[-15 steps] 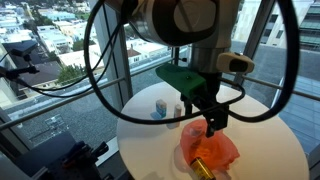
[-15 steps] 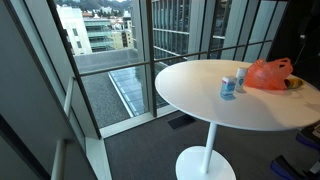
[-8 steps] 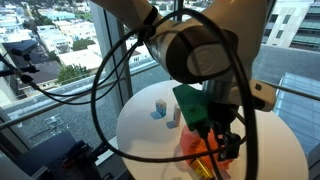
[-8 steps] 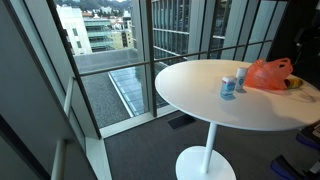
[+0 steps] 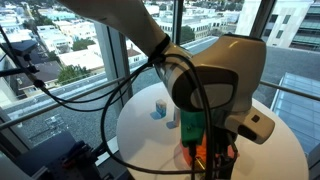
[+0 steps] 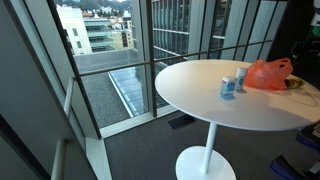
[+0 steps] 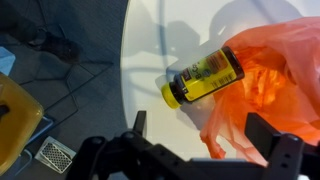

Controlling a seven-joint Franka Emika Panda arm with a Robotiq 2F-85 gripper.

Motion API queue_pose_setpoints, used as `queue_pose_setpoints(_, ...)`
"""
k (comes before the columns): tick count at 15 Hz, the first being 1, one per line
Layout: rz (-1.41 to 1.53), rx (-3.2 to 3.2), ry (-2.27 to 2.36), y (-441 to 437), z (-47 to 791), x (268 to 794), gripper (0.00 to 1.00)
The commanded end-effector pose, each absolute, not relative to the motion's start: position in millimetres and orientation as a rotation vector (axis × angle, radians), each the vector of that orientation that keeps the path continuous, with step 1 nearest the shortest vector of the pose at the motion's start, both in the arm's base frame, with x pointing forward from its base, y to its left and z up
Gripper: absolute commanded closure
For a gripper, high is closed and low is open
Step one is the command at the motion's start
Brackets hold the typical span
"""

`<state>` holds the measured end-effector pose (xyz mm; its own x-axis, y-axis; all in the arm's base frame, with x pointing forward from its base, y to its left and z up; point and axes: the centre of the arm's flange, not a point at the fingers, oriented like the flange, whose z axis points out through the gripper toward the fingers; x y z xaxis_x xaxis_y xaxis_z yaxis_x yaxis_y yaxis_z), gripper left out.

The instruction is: Remove the brown bottle from the plastic and put it on the table

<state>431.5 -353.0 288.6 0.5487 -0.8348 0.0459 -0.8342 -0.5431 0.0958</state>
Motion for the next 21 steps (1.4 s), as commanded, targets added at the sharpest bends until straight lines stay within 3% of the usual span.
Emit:
queue_pose_setpoints(1,-0.005,2.615,-1.558,-367,271,435,0.00)
queue_pose_setpoints(21,-0.075,2.528,-1.698,-378,211,428,0.00)
